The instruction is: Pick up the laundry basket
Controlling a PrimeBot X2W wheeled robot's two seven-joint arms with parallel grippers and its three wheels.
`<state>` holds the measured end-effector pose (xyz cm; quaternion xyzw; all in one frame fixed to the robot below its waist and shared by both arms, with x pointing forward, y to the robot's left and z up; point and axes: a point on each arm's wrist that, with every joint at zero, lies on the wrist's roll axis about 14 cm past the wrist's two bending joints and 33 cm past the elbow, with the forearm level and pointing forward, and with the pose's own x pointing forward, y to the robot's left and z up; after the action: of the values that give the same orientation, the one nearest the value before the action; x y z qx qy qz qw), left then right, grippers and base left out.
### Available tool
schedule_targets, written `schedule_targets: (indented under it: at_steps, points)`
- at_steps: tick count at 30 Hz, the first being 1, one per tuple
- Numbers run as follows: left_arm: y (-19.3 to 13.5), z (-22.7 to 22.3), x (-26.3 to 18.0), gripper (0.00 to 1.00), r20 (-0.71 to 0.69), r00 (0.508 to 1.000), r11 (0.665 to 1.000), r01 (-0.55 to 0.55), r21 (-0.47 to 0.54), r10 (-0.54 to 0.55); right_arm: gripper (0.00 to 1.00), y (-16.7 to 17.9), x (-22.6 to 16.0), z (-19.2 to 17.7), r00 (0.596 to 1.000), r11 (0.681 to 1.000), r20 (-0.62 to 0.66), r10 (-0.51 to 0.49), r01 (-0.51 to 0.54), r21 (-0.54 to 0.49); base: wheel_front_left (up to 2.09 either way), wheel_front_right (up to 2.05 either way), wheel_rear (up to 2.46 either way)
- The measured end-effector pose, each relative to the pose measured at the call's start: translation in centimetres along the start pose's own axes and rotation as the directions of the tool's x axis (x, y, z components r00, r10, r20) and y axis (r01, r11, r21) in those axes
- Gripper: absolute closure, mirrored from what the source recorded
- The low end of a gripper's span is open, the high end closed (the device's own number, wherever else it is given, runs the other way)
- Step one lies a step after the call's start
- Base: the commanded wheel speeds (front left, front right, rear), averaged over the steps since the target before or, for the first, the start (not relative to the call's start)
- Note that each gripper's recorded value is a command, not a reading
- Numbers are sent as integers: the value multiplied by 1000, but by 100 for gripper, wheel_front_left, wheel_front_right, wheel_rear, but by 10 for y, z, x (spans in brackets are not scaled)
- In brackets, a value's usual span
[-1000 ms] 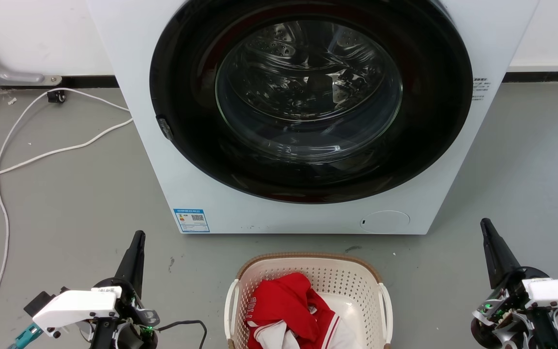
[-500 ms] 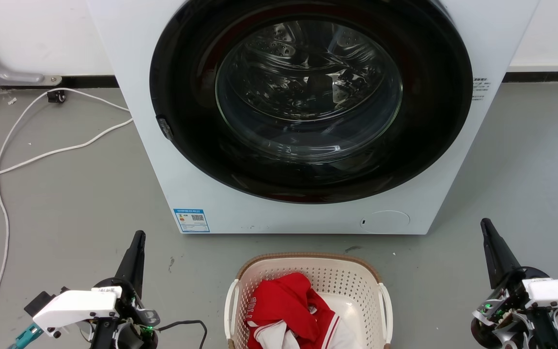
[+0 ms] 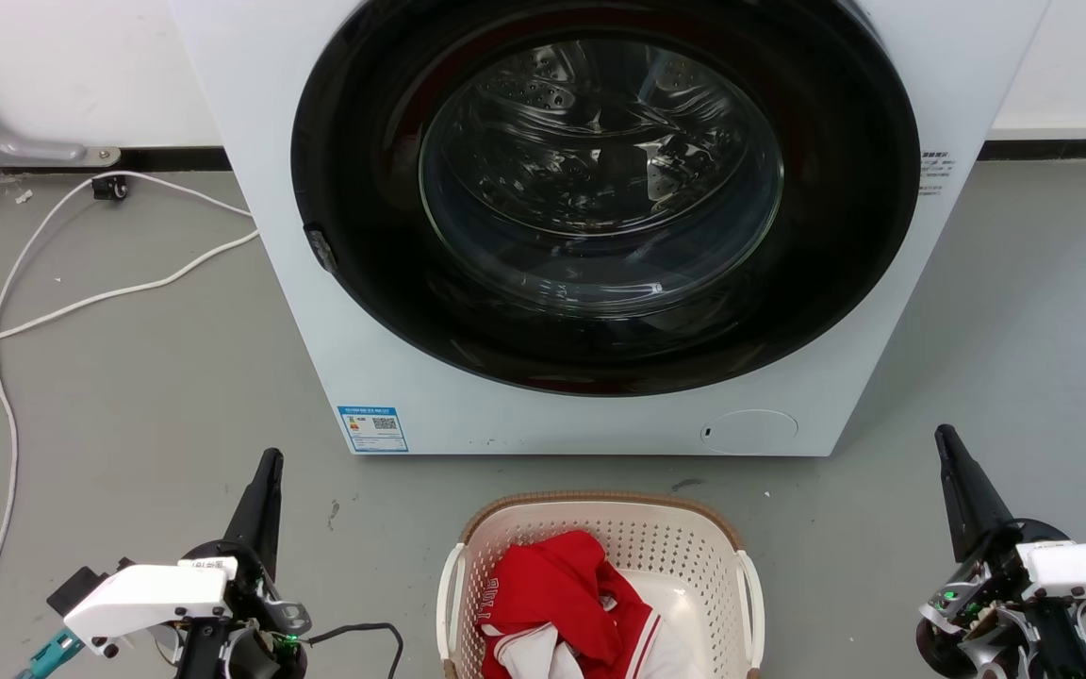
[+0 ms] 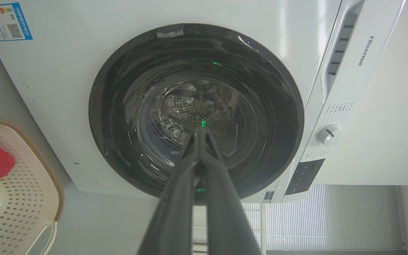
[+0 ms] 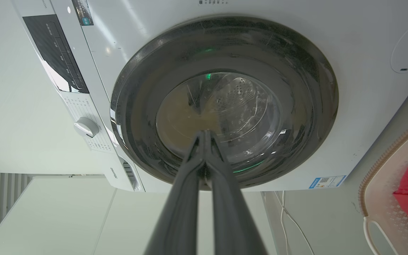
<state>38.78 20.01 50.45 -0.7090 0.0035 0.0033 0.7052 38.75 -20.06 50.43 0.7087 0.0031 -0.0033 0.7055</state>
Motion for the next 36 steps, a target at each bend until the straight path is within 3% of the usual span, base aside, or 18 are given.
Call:
schedule_targets:
  at_steps: [10,11,15,25,36]
  points:
    - [0,0,0,100,0,1000,1000,0,2,0,100,0,0,0,1000,1000,0,0,0,0,0,0,0]
    - [0,0,0,0,0,1000,1000,0,2,0,0,0,0,0,1000,1000,0,0,0,1,0,0,0]
    - [29,-2,-14,0,1,996,996,-87,-9,87,0,-29,-14,0,996,996,6,-86,86,10,0,0,0]
    - [21,1,-15,0,42,997,996,-65,57,63,0,-25,-17,3,996,995,46,-74,77,-63,0,0,0]
    - [7,20,-16,0,121,992,979,-61,194,38,0,-4,-15,18,995,954,101,-8,38,-296,0,0,0]
